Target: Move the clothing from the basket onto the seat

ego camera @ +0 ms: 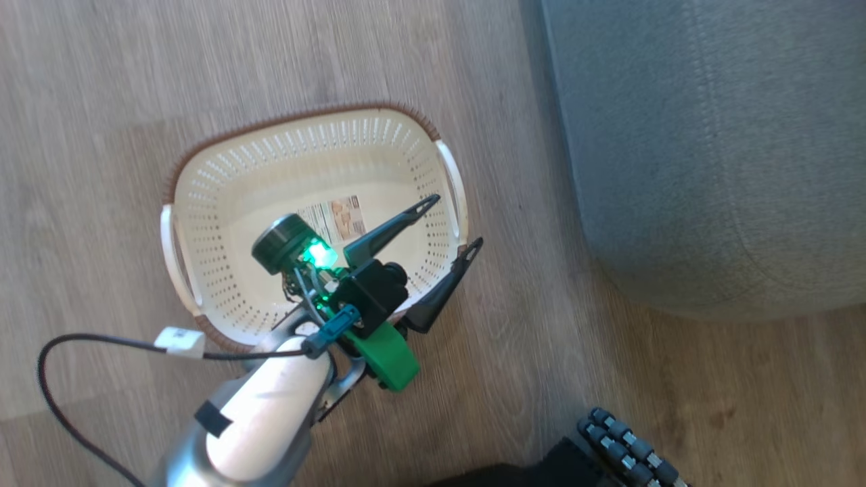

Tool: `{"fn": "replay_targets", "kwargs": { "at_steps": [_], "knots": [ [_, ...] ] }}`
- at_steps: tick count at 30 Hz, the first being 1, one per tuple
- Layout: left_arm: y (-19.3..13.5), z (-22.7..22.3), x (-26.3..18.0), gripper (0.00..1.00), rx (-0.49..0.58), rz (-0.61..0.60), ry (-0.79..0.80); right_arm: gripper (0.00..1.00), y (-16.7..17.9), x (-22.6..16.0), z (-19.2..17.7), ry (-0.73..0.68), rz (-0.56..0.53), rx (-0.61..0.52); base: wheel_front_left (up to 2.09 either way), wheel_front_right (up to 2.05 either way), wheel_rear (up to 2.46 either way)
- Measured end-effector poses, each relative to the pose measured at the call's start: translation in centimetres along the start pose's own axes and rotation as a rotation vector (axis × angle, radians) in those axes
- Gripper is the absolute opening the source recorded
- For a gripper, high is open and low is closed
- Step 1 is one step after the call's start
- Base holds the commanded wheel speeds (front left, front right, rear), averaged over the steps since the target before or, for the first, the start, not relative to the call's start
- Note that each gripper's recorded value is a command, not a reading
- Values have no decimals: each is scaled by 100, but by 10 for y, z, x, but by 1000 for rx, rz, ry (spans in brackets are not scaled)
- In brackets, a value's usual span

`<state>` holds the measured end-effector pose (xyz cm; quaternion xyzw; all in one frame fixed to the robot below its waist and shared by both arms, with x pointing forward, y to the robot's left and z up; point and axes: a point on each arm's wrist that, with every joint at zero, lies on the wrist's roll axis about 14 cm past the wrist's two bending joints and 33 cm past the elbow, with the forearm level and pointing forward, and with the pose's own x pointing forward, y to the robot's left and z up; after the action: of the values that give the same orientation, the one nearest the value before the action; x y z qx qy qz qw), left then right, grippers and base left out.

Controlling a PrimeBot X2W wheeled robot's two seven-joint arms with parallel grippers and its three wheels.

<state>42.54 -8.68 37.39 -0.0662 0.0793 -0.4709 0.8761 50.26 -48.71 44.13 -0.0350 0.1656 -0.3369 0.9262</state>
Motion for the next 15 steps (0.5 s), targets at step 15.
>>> {"fn": "replay_targets", "kwargs": {
  "at_steps": [15],
  "knots": [
    [-36, 54, -12, 100, 44, 24, -64, 100, 0, -47, 76, -156, 118, -28, 0, 0, 0]
  ]
}}
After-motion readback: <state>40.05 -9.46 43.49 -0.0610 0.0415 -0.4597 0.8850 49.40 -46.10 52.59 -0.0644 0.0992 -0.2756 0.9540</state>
